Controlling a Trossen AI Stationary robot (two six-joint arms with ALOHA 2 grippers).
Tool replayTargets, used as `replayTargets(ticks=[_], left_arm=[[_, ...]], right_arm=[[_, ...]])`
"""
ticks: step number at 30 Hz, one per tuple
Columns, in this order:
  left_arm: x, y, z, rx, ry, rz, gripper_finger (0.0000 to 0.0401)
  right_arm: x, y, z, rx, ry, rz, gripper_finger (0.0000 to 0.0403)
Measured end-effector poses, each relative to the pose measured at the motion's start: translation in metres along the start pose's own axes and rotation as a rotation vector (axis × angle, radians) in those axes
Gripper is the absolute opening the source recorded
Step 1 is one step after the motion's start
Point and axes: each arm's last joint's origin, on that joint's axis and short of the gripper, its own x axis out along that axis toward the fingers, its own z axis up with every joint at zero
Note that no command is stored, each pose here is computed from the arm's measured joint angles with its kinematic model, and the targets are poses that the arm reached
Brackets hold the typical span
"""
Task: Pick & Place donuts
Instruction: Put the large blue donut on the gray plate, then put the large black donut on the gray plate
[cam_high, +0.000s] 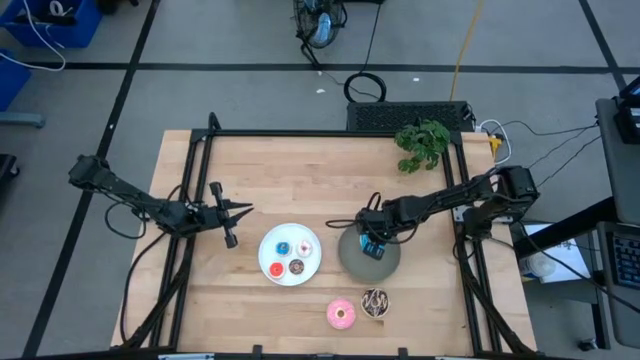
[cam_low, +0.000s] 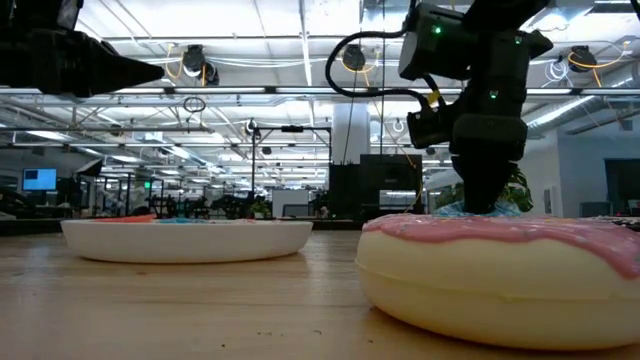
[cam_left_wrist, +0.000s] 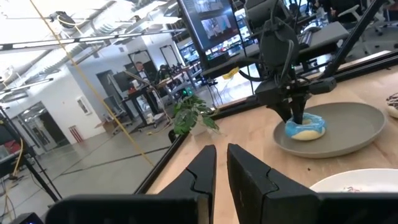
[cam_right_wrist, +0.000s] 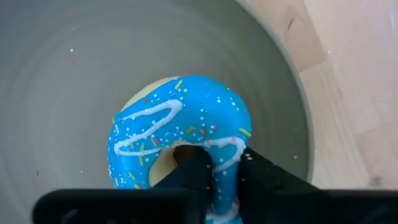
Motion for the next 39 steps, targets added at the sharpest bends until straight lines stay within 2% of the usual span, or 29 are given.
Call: replayTargets(ticks=[12,17,21,25,29,32,39], left_arm=[[0.000,0.000,0.000,-0.005,0.003,-0.002,0.0047],[0.000,0.000,0.000,-0.005,0.003,-0.001,0.0047],[0.000,0.000,0.000,-0.005,0.003,-0.001,0.0047],[0.000,0.000,0.000,-0.006,0.003,-0.002,0.0047],[0.000,0.000,0.000,-0.014,0.003,-0.002,0.0047],[0.000,0.000,0.000,-0.021,0.003,-0.001,0.0047],[0.000,-0.001,0.000,-0.035,-0.007,-0.018,0.0047]], right_arm=[[-0.002,-0.001,-0.001,0.021,0.027,-0.017,0.0205],[-0.015,0.003,0.007,0.011,0.035,-0.037,0.0243],[-0.027,0.005,0.012,-0.018,0.046,-0.064,0.0248],[-0.039,0.008,0.018,-0.066,0.030,-0.042,0.0242],[-0.056,0.026,0.018,-0.195,-0.045,0.117,0.0229],[-0.065,0.044,0.013,-0.223,-0.115,0.189,0.0214],[-0.068,0.092,-0.018,-0.347,-0.119,0.330,0.0175]])
